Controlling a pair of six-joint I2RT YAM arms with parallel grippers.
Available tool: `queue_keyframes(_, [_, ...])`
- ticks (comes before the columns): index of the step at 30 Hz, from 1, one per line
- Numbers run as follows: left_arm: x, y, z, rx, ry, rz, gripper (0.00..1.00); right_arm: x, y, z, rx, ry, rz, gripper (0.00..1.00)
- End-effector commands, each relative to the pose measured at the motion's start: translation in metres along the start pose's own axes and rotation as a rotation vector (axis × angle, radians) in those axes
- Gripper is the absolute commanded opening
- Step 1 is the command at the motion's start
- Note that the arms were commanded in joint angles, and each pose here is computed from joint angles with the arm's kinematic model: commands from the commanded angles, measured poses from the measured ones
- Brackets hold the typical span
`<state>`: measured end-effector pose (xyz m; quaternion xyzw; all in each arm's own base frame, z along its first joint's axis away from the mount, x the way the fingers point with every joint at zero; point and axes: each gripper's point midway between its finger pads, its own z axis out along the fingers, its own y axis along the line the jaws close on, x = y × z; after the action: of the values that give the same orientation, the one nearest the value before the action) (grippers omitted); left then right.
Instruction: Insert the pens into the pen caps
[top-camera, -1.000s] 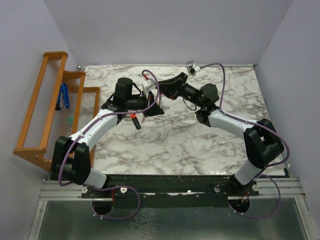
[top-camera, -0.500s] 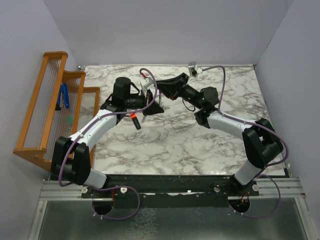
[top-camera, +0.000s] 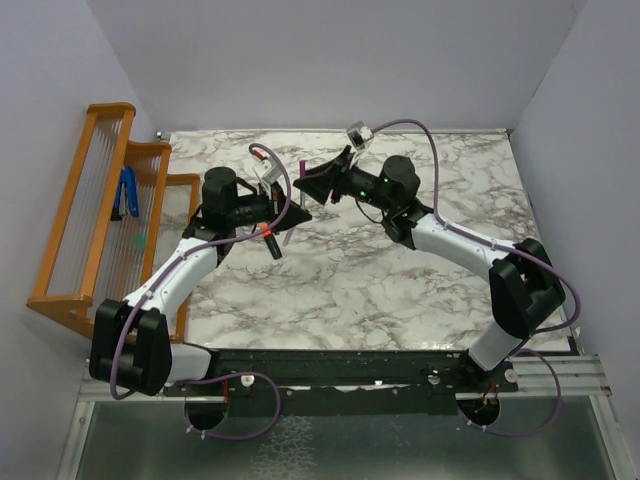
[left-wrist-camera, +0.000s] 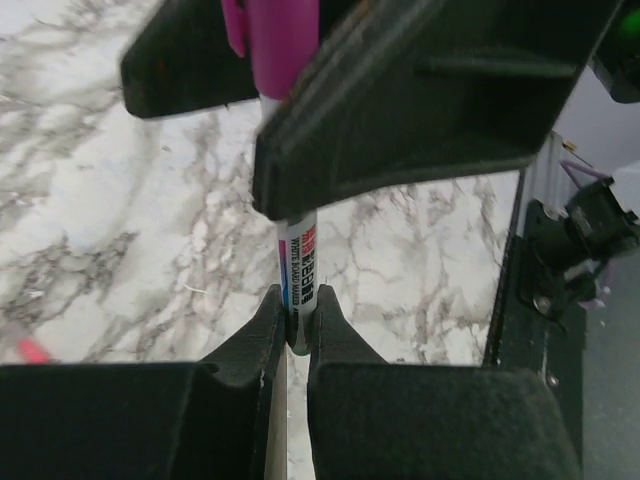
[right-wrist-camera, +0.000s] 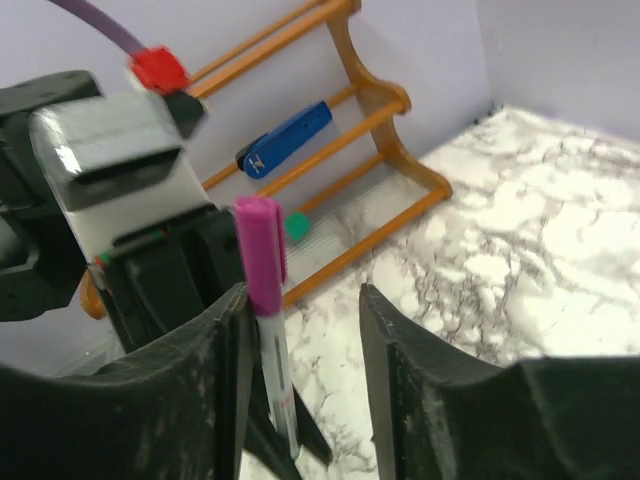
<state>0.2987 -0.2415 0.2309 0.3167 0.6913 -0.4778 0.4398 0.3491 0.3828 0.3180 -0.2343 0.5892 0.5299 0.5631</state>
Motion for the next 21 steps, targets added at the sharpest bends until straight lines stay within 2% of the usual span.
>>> queue_keyframes(1, [-0.034, 0.010, -0.014, -0.121, -0.122, 0.131, 0.00, 0.015, -0.038, -0.008, 0.145, 0.161, -0.024, 0.54])
queue_keyframes(7, [0.030, 0.049, -0.017, -0.321, 0.087, -0.070, 0.00, -0.047, -0.078, -0.033, 0.282, 0.069, -0.071, 0.59])
queue_keyframes(13, [0.106, 0.096, -0.027, -0.609, 0.329, -0.244, 0.00, -0.063, -0.101, -0.097, 0.549, -0.014, -0.133, 0.75])
queue_keyframes(15, [0.126, 0.104, -0.027, -0.667, 0.417, -0.265, 0.00, -0.059, -0.105, -0.115, 0.622, 0.001, -0.141, 0.78])
queue_keyframes(21, [0.154, 0.112, -0.005, -0.773, 0.598, -0.207, 0.00, -0.037, -0.109, -0.147, 0.716, 0.068, -0.149, 0.78])
